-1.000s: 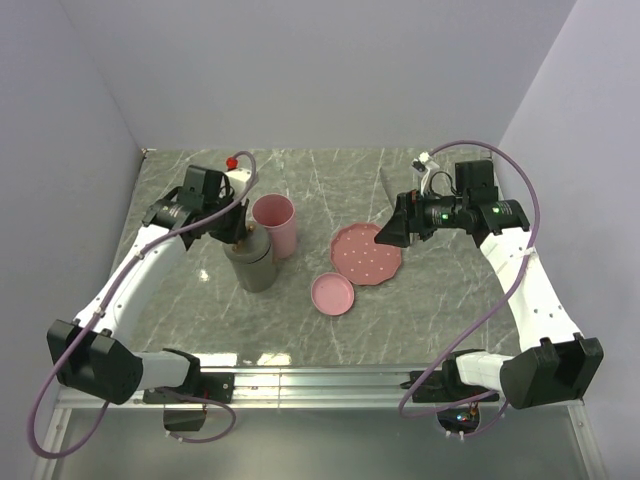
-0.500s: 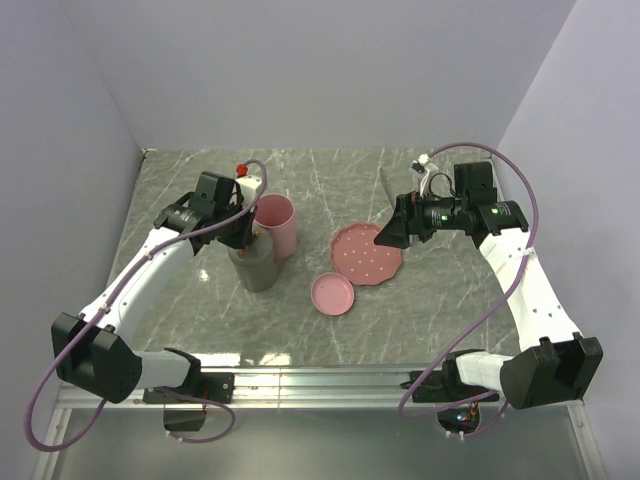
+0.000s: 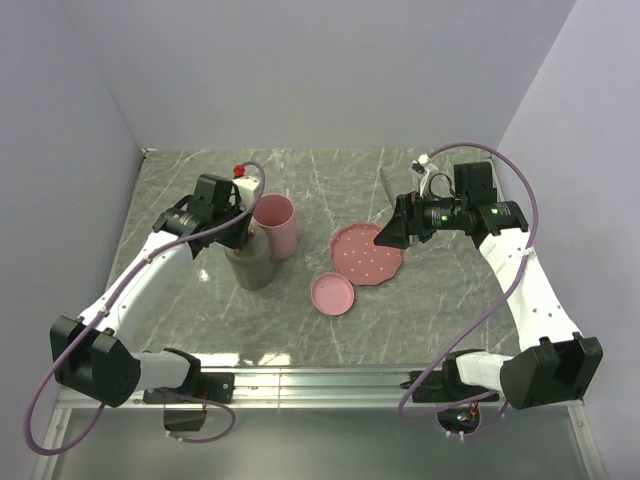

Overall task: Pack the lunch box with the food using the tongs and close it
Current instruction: Move the lunch box

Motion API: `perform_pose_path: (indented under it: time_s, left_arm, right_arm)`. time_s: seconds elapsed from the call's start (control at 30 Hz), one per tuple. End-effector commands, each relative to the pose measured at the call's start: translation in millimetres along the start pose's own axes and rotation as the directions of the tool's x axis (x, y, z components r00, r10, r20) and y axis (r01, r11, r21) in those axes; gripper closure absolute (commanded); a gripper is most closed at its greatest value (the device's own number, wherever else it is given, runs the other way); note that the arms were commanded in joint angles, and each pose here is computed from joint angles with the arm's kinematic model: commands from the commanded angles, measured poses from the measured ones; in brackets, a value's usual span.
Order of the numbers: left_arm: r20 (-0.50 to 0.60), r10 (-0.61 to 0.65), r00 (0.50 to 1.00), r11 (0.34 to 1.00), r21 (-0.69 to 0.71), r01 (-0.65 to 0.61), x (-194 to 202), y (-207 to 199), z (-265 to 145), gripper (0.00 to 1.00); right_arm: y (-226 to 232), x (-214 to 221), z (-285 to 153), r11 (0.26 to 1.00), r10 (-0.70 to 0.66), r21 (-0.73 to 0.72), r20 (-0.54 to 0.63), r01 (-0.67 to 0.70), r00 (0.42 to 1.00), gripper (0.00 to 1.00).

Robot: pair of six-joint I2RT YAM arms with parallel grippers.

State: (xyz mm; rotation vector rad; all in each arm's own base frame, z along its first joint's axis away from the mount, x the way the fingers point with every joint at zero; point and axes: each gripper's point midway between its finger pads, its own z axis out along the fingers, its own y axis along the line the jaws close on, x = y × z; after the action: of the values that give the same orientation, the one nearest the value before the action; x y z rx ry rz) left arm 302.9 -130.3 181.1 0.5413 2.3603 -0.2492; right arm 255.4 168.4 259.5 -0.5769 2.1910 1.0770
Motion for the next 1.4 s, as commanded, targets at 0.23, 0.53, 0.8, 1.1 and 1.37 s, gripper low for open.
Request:
perform_pose_path:
  time_s: [0.23,0.53,0.8,1.1,1.37]
  left_arm:
    - [-0.139,-0.008,0.990,0.962,-0.271,-0.030,36,69,-21,1.00]
    - [-0.220,-0.144,0.965,0.928,-0.369,0.054,76,138,-30,1.00]
    - [-0.224,-0.245,0.943,0.905,-0.403,0.139,96,184,-39,1.00]
    - [-0.183,-0.250,0.951,0.919,-0.354,0.174,78,178,-50,0.69]
    - [-0.118,-0.220,0.968,0.919,-0.359,0.165,49,179,-72,0.38]
  right_arm:
    - [3,-4,-1,0.999,-0.030,-0.013,0.022,0.030,0.999,0.00]
    - [1,-2,-1,0.999,-0.036,-0.011,0.021,0.036,0.999,0.00]
    - [1,0,0,0.999,-0.034,-0.016,0.021,0.035,0.999,0.00]
    - [2,-2,-1,0.999,-0.031,-0.015,0.023,0.031,0.999,0.00]
    - [-3,0,-1,0.999,-0.052,0.010,0.009,0.052,0.999,0.00]
